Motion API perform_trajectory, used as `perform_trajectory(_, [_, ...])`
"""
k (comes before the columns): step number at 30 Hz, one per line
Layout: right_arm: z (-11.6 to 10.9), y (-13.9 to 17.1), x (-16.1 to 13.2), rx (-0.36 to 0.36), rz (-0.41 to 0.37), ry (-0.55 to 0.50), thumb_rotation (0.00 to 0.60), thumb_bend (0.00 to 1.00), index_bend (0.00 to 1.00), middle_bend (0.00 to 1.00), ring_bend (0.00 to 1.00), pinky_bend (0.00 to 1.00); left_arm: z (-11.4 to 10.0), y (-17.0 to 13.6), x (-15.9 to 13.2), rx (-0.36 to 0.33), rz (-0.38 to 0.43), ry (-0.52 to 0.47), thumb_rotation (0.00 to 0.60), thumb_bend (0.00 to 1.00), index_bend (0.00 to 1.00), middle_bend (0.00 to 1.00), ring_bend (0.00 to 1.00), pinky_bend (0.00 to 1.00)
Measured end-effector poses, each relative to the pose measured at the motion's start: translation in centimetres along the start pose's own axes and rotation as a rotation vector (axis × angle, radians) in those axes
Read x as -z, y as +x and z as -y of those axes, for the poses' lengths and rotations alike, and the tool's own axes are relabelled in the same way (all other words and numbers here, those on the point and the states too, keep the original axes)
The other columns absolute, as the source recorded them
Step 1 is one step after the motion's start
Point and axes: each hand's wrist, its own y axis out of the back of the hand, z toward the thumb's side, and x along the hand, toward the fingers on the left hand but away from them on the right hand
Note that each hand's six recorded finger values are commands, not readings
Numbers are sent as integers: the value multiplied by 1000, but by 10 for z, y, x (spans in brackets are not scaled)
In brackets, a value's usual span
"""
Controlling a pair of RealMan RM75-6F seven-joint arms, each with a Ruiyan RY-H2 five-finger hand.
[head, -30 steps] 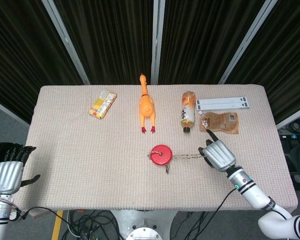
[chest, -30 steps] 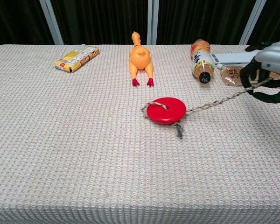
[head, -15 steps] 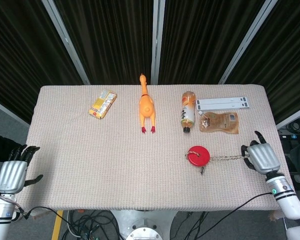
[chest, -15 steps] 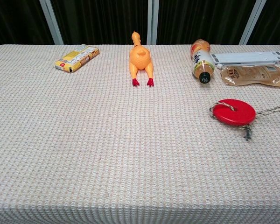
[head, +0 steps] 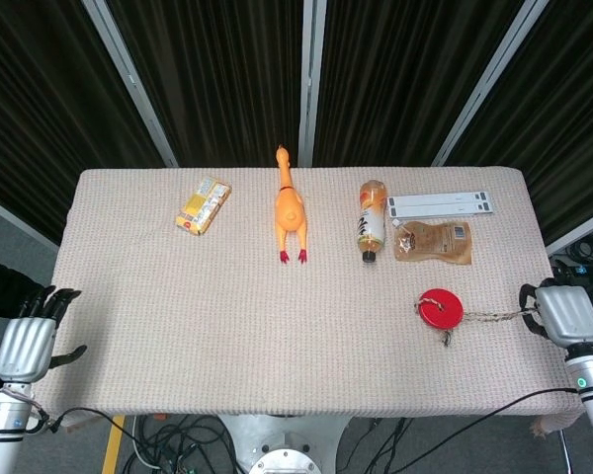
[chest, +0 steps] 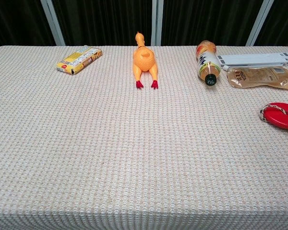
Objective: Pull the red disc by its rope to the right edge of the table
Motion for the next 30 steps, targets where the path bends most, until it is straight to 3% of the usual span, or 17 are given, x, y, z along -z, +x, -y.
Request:
perform_trajectory(9, [-22, -38, -109, 125, -215, -66, 600, 497, 996, 967, 385, 0, -1, -1, 5, -4, -13, -5, 600, 21, 194, 182, 97, 143])
perform_trajectory(10, [-23, -42, -124, 139, -238, -74, 600, 468, 947, 937, 373, 0, -1, -1, 6, -4, -15, -6, 600, 21, 194, 182, 97, 143])
perform_trajectory(11, [-23, -45, -135, 146, -254, -78, 600, 398, 830, 842, 326, 0, -1, -1, 6, -5, -16, -7, 600, 21, 194, 182, 97, 143])
perform_trajectory(12, [-22, -48, -145, 147, -270, -79, 600, 279, 576, 623, 214, 0, -2, -1, 7, -6, -18, -7, 600, 21, 194, 182, 97, 143])
perform_trajectory(13, [-18, -50, -156, 132, -286, -80, 600, 142, 294, 343, 102, 0, -2, -1, 8, -7, -20, -7, 600, 21, 194, 182, 97, 143])
perform_trajectory(14, [-15, -51, -161, 114, -295, -80, 600, 52, 87, 123, 15, 0, -2, -2, 9, -7, -21, -8, 600, 21, 194, 182, 97, 143])
perform_trajectory(15, [-14, -52, -166, 93, -303, -81, 600, 16, 10, 28, 0, 0, -2, -2, 9, -7, -23, -8, 600, 22, 194, 182, 97, 143])
perform_trajectory(18, [-8, -53, -183, 24, -337, -105, 600, 0, 0, 0, 0, 0, -2, -2, 11, -9, -25, -10, 600, 21, 194, 182, 97, 143])
perform_trajectory(20, [-10, -51, -188, 14, -353, -116, 600, 0, 0, 0, 0, 0, -2, -2, 11, -9, -25, -11, 600, 21, 194, 182, 97, 143])
perform_trajectory(24, [-22, -45, -182, 64, -355, -128, 600, 0, 0, 0, 0, 0, -3, -2, 10, -13, -20, -13, 600, 22, 194, 183, 97, 143])
perform_trajectory(30, [-36, -18, -145, 174, -306, -174, 600, 0, 0, 0, 0, 0, -6, -2, 8, -28, -15, -15, 600, 21, 194, 179, 97, 143])
